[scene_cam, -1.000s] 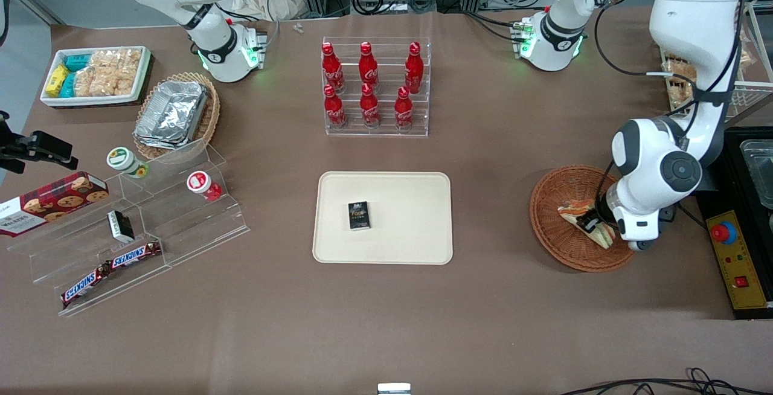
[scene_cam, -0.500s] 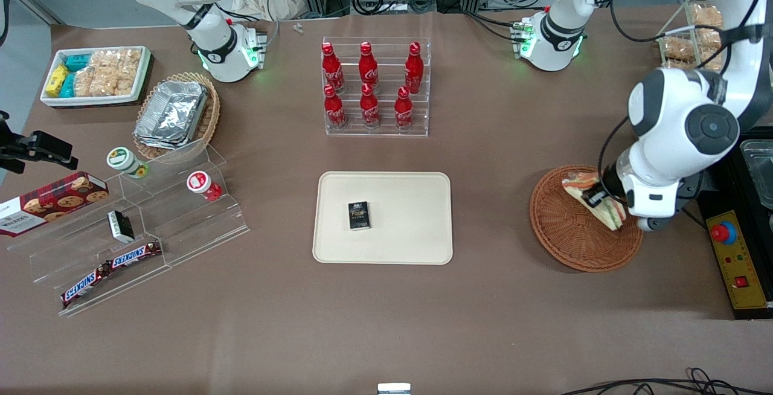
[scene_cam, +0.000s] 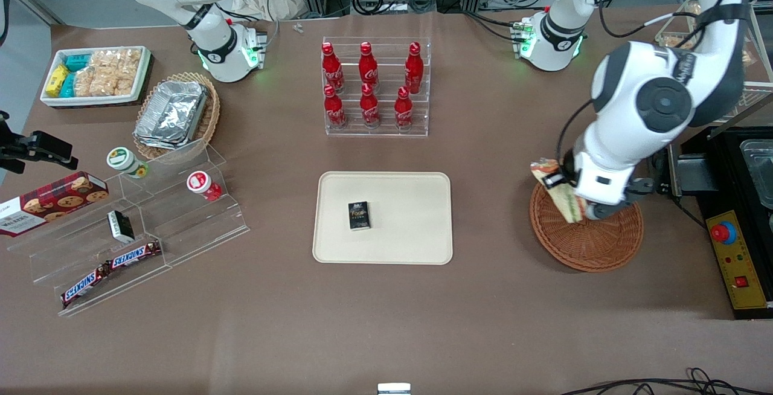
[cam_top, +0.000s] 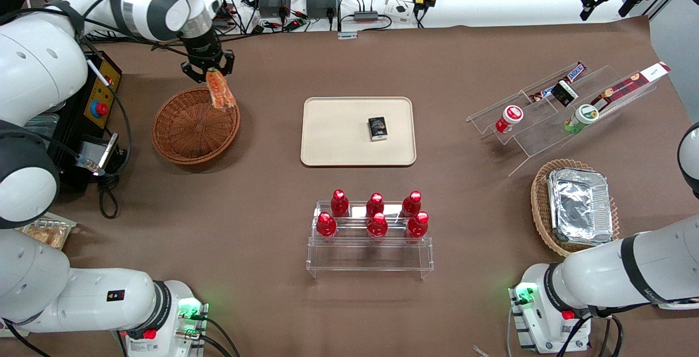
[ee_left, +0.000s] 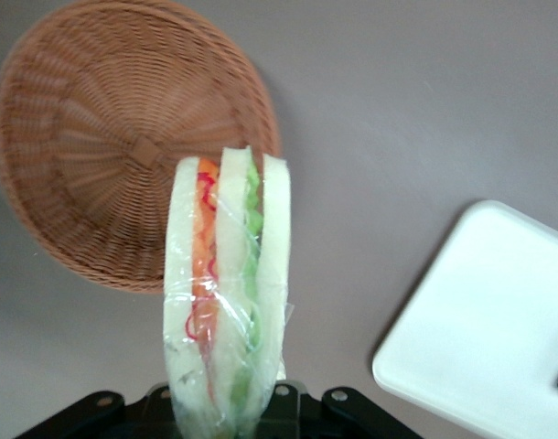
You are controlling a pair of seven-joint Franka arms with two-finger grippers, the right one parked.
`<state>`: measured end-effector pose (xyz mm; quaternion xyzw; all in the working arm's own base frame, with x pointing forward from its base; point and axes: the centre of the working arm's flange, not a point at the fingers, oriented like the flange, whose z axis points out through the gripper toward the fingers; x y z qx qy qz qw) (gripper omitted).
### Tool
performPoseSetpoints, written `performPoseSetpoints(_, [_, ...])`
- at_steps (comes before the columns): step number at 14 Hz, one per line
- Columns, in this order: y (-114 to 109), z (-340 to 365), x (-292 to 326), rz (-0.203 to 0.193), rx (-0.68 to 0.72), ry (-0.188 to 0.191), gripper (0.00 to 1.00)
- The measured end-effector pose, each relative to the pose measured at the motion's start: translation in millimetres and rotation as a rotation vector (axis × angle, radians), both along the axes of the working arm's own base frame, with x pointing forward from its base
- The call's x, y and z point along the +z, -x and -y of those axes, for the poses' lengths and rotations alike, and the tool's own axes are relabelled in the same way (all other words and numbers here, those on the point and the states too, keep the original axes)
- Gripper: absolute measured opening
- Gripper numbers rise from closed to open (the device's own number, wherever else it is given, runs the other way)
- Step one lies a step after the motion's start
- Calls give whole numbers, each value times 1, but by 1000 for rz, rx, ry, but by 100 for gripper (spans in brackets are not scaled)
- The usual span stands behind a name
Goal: Place sandwich from basket to tray
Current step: 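Carry the sandwich over the white tray beside the black box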
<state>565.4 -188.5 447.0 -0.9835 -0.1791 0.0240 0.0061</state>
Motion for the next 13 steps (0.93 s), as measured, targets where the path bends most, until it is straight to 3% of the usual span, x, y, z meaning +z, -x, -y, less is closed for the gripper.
performPoseSetpoints(6, [23, 93, -25, 4, -378, 69, 20])
performPoseSetpoints(10, [28, 142, -72, 21, -471, 131, 20])
performPoseSetpoints(13, [34, 168, -108, 13, -506, 161, 20])
